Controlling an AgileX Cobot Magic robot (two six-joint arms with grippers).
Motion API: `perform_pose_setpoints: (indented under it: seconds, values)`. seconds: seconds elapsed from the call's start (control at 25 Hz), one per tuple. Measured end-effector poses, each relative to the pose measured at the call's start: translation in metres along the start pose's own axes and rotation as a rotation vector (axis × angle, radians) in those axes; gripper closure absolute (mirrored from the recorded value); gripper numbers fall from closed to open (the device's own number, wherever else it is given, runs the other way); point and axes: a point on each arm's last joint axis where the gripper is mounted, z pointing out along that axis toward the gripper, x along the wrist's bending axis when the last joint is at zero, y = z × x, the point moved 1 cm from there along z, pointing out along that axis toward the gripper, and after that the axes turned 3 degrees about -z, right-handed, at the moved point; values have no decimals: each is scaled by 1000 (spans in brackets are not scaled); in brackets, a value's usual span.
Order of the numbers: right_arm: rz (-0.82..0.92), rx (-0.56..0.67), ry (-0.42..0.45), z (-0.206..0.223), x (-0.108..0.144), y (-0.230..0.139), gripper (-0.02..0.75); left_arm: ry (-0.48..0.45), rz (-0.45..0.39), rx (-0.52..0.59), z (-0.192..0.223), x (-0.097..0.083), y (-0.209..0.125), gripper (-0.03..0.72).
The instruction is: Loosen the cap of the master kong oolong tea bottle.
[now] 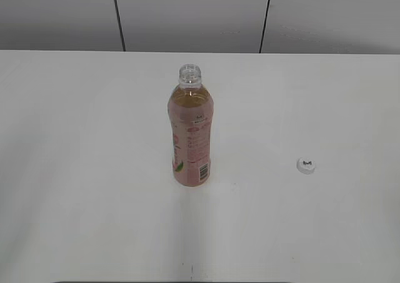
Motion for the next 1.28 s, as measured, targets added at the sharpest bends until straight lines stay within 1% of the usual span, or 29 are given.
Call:
perform_pose_setpoints:
  seconds: [0.04, 0.12, 0.2, 0.24, 0.28, 0.36, 0.44, 0.52, 0.6, 0.68, 0.76, 1.12, 1.2, 1.28]
  values:
    - [0, 0, 0, 0, 0, 0, 288, 8, 32, 27, -6, 1, 2, 272]
    - [0, 0, 0, 0, 0, 0, 288, 41, 110, 123, -12, 5, -4, 272]
    - [0, 0, 0, 0, 0, 0, 288, 49, 136, 187, -12, 8, -16, 272]
    - [0, -1, 0, 0, 0, 0, 288, 28, 129, 196, -15, 8, -21, 272]
    - [0, -1, 0, 0, 0, 0, 288, -3, 121, 183, -17, 7, -24, 272]
    - [0, -1, 0, 0, 0, 0, 288, -115, 139, 135, -24, 1, -31, 272]
    - [2, -1, 5, 0, 0, 0, 288, -217, 200, 77, -35, -3, -37, 272]
    - [0, -1, 0, 0, 0, 0, 288, -286, 220, -8, -50, -2, -42, 272]
    - [0, 0, 0, 0, 0, 0, 288, -317, 226, -88, -61, 1, -48, 272]
    - [0, -2, 0, 0, 0, 0, 288, -323, 228, -110, -65, 2, -50, 272]
    - [1, -3, 0, 0, 0, 0, 288, -317, 226, -97, -63, 1, -49, 272]
    - [0, -2, 0, 0, 0, 0, 288, -314, 224, -100, -63, 0, -49, 272]
    - [4, -3, 7, 0, 1, 0, 288, -291, 212, -103, -63, 0, -49, 272]
    - [5, -3, 7, 0, 1, 0, 288, -228, 181, -112, -63, 0, -48, 272]
